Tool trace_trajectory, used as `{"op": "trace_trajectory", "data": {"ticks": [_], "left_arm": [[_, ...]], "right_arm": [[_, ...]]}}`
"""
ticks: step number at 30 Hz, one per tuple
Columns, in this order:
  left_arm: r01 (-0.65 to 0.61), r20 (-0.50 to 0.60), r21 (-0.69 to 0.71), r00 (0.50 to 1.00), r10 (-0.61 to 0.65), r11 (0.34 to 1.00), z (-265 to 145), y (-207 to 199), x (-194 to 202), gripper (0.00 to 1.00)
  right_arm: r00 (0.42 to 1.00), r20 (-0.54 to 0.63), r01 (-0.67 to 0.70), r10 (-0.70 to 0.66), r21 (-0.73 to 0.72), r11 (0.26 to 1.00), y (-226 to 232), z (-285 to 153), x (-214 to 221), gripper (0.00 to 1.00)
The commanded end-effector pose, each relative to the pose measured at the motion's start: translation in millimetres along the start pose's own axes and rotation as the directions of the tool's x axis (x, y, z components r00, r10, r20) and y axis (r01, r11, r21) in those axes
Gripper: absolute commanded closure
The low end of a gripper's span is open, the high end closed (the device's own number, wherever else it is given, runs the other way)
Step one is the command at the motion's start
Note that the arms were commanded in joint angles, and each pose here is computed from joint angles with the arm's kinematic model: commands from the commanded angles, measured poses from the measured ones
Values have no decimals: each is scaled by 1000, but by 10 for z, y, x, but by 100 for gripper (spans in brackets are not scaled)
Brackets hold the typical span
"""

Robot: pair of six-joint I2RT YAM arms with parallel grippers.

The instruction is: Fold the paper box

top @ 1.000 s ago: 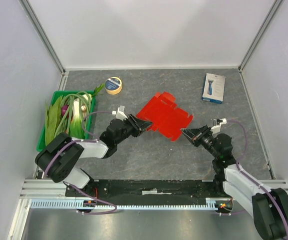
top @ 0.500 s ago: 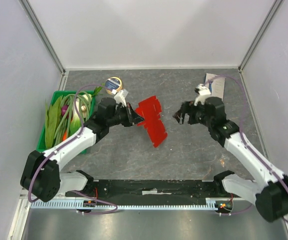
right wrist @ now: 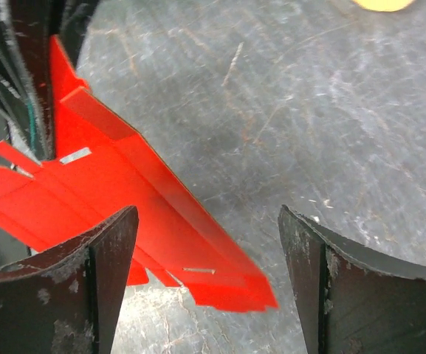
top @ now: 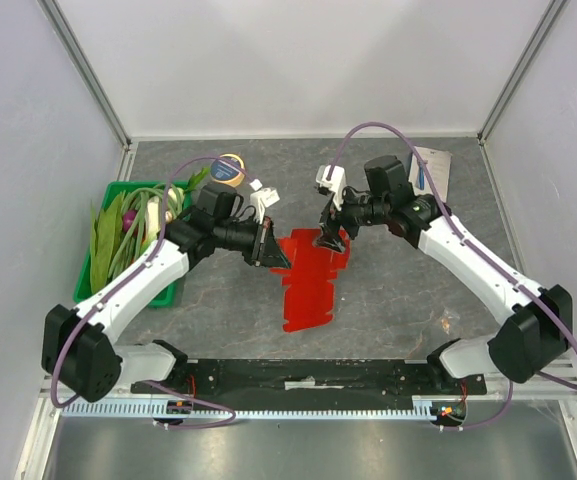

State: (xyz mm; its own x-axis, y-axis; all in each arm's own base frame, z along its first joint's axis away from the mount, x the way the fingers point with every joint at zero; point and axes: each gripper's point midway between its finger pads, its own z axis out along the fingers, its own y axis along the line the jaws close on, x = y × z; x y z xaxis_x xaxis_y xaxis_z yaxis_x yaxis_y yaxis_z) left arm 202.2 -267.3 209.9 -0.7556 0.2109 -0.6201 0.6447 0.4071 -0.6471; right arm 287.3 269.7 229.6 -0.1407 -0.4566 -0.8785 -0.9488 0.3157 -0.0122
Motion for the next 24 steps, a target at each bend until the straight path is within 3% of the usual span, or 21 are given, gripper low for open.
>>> {"op": "trace_trajectory", "data": {"ticks": [1,4,8,9,11,12,13,15,16,19,24], "left_arm": [[-34,-96,124,994,46,992,-12,-159,114,98],[-75,-94,123,992,87,990,-33,-154,127,98],[-114,-99,99,987,123,989,-57,-140,55,98],[-114,-99,100,987,124,988,-52,-137,49,98],[-114,-103,91,987,124,989,-37,-107,42,98],[-114,-102,71,987,121,991,-32,-74,33,97],[-119,-94,-19,989,116,993,-35,66,0,96],[-140,-69,-102,989,133,985,-74,177,-35,90],[-131,-54,-189,991,123,973,-101,312,-62,76],[-93,48,-364,992,118,927,-297,492,-268,57],[-132,254,-369,938,236,920,-534,223,-668,53]], "right_arm": [[999,23,46,-42,-235,971,323,78,21,20],[999,33,16,-5,-347,938,476,157,115,34],[999,22,-17,28,-390,921,521,227,184,56],[999,22,-27,39,-391,920,522,232,174,69],[998,37,-30,50,-416,909,557,239,154,81],[998,40,-32,54,-425,905,576,238,156,93],[997,34,-50,71,-425,904,579,242,160,100],[995,35,-67,90,-424,903,591,242,159,100],[994,42,-73,99,-417,906,578,267,165,100],[985,7,-158,174,-386,909,567,284,217,100],[962,-44,-267,269,-350,898,524,327,263,100]]}}
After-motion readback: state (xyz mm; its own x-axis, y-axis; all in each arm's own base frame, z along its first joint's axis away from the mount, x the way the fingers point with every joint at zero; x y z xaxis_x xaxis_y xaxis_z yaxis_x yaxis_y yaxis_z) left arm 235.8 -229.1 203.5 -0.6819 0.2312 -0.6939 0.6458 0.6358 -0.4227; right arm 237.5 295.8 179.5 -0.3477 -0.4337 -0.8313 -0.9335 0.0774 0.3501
